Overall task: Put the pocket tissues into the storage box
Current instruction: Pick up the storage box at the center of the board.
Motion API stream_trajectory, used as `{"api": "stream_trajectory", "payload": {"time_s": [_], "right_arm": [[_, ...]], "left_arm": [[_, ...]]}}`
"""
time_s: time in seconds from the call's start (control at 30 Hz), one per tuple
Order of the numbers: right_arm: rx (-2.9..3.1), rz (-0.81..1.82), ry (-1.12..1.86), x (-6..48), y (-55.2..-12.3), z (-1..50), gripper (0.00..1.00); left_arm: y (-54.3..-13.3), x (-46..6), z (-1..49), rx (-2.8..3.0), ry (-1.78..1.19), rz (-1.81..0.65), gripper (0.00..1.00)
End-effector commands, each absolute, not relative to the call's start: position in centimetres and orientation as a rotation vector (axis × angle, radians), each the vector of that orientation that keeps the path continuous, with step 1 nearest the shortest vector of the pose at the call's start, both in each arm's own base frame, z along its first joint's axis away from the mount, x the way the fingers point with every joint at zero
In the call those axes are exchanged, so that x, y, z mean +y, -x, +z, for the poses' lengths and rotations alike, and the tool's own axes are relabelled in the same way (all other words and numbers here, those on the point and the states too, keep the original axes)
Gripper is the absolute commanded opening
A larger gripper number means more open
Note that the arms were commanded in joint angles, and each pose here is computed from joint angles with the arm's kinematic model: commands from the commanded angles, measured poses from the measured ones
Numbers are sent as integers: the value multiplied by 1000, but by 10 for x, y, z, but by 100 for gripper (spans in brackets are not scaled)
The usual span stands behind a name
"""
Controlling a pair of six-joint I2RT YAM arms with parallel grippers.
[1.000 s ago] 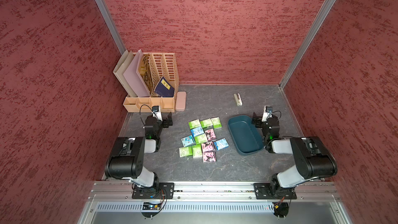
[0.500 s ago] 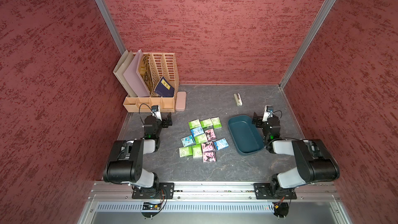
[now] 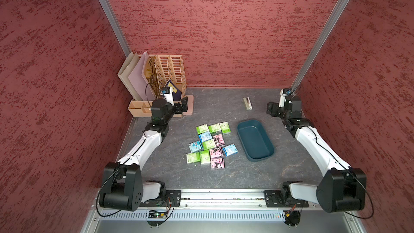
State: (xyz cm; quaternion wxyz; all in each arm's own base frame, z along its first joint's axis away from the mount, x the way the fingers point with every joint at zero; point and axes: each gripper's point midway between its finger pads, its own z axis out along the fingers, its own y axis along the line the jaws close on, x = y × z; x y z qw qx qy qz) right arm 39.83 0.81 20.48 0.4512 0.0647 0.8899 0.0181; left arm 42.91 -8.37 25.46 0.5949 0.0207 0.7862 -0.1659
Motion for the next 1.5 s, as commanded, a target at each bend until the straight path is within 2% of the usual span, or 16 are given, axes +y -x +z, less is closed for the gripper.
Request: {"api": "stream_trajectory", "payload": {"time_s": [0.0,0.23,0.5,0.73,0.87,1.0,1.3,1.47], "right_arm": [[2521,152,-155,23,-351,151,86],[2685,202,-144,32,-341,115,63],[2753,283,-128,43,-341,96,48],[2763,255,-132,40,-352,92,35],[2772,256,-125,41,-354,88,24],[2789,273,-120,43,-355,82,22],[2798,277,-103,45,-362,79,1],[2780,270,-84,45,-365,83,0]], "left_arm": [[-420,-112,225,1992,-113,-485,100],[-428,-154,226,2072,-176,-664,100],[-429,-168,230,2065,-204,-670,100],[-428,-169,232,2058,-186,-689,100],[-428,-170,234,2057,-189,-689,100],[-429,-172,236,2062,-199,-700,100],[-431,-179,235,2071,-212,-714,100],[-434,-181,233,2085,-216,-718,100]]}}
